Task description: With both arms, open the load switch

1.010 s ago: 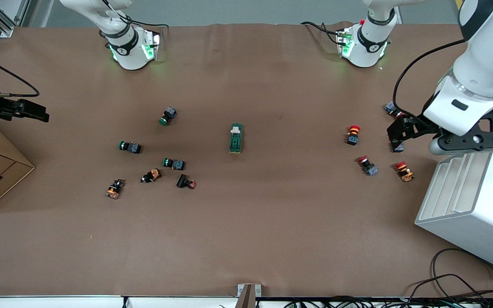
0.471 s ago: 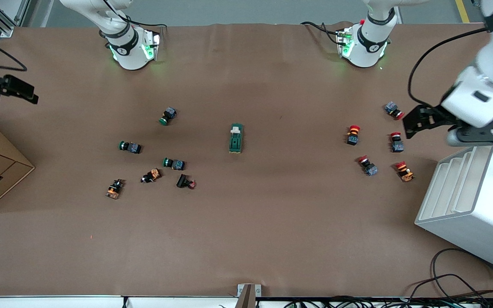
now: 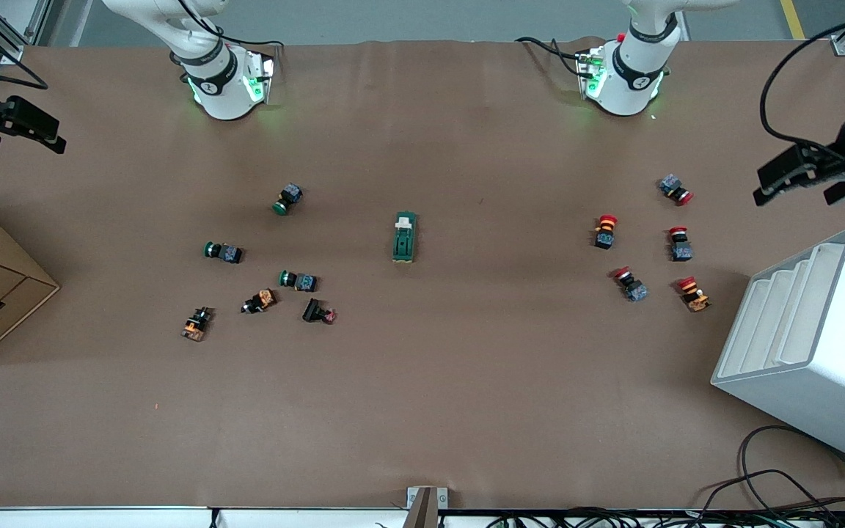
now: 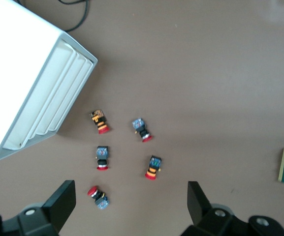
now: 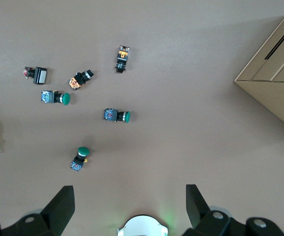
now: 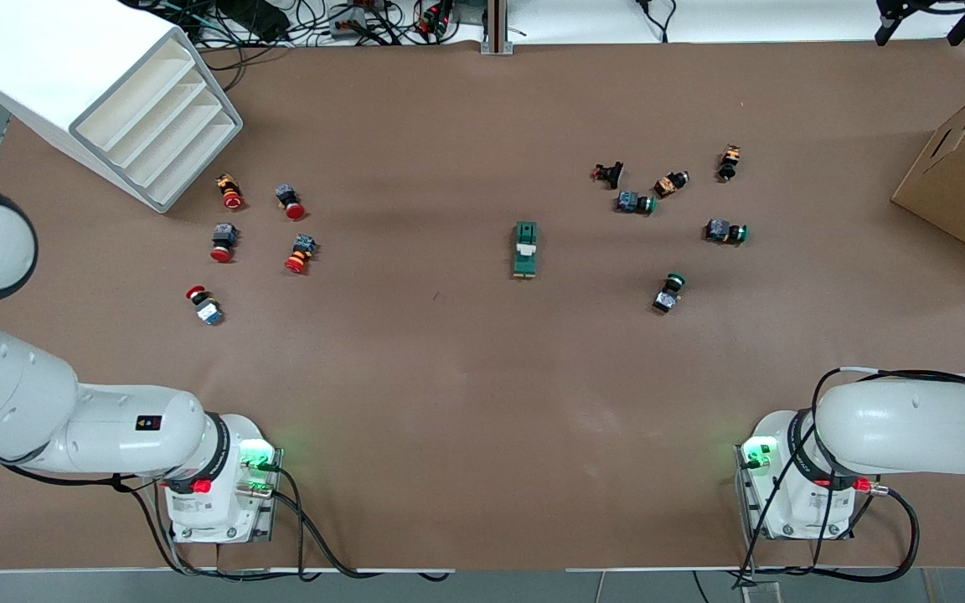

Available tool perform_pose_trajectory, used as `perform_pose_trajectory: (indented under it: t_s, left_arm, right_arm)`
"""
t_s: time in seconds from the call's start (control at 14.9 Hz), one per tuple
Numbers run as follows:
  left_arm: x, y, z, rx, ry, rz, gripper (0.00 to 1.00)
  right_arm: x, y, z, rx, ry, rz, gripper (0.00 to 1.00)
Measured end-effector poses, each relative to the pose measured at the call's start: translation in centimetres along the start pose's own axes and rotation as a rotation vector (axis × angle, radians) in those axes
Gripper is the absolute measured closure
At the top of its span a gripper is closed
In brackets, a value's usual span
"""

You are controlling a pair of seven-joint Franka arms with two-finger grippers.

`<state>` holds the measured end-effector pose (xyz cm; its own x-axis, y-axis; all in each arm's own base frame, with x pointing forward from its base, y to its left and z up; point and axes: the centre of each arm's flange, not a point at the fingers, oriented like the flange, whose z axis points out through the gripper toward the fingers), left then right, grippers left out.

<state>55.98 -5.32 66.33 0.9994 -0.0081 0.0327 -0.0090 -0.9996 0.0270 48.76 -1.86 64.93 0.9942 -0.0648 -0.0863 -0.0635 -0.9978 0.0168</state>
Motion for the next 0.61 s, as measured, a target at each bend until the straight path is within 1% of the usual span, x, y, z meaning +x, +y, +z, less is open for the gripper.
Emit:
perform_pose_trajectory:
  t_s: [0.27, 0.47, 0.61]
  left_arm:
    - [-3.2, 0.5, 0.1, 0.008, 0.002, 0.016, 0.0]
    - [-4.3, 0.8, -0.2, 0.011, 0.004, 0.026, 0.0]
    - [-5.0, 2.1, -0.2, 0.014, 0.003, 0.049, 0.0]
  right_arm:
    - [-0.2, -0.1, 0.1, 0.0, 0.001, -0.002, 0.0]
    - [-0.4, -0.2, 0.0, 0.0, 0.002, -0.004, 0.0]
    - [-0.8, -0.2, -0.5, 0.0, 0.001, -0.004, 0.0]
